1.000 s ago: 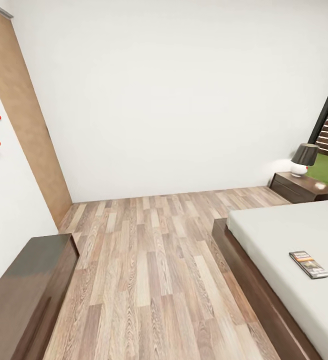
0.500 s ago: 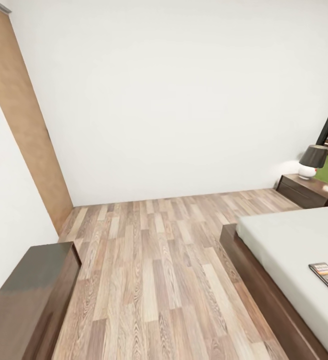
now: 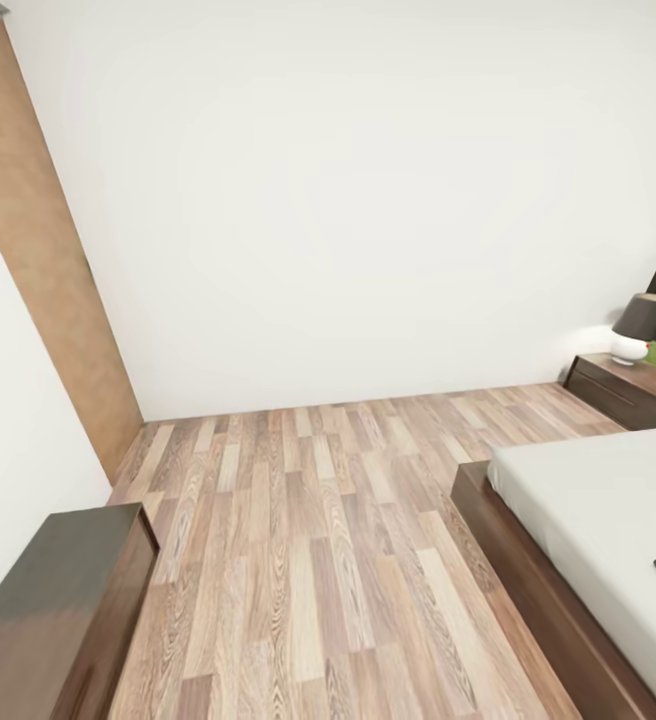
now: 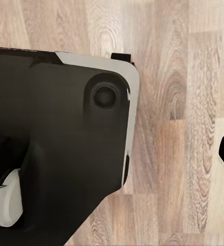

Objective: In the bedroom, move the book from the bed onto either nightstand, and place the two sandals side by side next to the bed.

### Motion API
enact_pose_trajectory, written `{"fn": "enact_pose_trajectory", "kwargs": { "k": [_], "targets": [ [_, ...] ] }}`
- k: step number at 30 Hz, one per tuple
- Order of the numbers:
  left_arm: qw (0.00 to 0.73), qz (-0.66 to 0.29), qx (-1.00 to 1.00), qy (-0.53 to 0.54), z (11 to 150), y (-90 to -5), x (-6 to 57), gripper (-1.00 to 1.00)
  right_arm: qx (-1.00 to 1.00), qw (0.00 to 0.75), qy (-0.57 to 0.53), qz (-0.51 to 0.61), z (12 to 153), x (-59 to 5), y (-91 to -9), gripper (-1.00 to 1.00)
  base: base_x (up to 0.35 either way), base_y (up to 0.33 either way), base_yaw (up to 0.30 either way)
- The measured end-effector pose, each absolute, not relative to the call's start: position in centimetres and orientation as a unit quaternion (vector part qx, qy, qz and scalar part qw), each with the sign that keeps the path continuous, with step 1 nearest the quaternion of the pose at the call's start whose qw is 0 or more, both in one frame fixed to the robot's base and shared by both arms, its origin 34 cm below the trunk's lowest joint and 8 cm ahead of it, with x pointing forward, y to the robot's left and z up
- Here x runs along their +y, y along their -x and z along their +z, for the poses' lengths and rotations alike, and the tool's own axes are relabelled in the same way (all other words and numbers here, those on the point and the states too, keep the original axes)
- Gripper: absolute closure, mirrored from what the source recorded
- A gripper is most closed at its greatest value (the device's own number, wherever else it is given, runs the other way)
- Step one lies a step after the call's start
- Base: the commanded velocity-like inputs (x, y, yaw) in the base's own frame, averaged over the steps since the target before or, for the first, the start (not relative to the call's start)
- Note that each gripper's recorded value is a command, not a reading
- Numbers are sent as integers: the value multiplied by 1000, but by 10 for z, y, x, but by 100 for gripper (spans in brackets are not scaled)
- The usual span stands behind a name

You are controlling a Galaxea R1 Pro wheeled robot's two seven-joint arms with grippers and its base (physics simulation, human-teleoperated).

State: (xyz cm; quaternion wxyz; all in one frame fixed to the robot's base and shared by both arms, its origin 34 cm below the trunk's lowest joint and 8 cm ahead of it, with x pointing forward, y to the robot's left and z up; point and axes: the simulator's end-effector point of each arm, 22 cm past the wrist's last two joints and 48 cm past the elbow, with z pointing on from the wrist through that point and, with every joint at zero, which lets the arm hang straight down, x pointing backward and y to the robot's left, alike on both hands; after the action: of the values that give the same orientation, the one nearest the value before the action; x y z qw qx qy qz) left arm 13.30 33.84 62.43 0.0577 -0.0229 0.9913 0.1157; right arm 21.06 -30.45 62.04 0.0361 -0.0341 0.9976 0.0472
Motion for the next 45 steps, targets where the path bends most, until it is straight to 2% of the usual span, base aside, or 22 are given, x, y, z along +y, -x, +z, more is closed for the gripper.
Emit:
{"fn": "enact_pose_trajectory", "kwargs": {
  "k": [45],
  "targets": [
    [58, 112, 992, 23, 624, -133, 333, -100, 997, 39, 35, 48, 620, -304, -211, -100, 310, 1, -3]
  ]
}}
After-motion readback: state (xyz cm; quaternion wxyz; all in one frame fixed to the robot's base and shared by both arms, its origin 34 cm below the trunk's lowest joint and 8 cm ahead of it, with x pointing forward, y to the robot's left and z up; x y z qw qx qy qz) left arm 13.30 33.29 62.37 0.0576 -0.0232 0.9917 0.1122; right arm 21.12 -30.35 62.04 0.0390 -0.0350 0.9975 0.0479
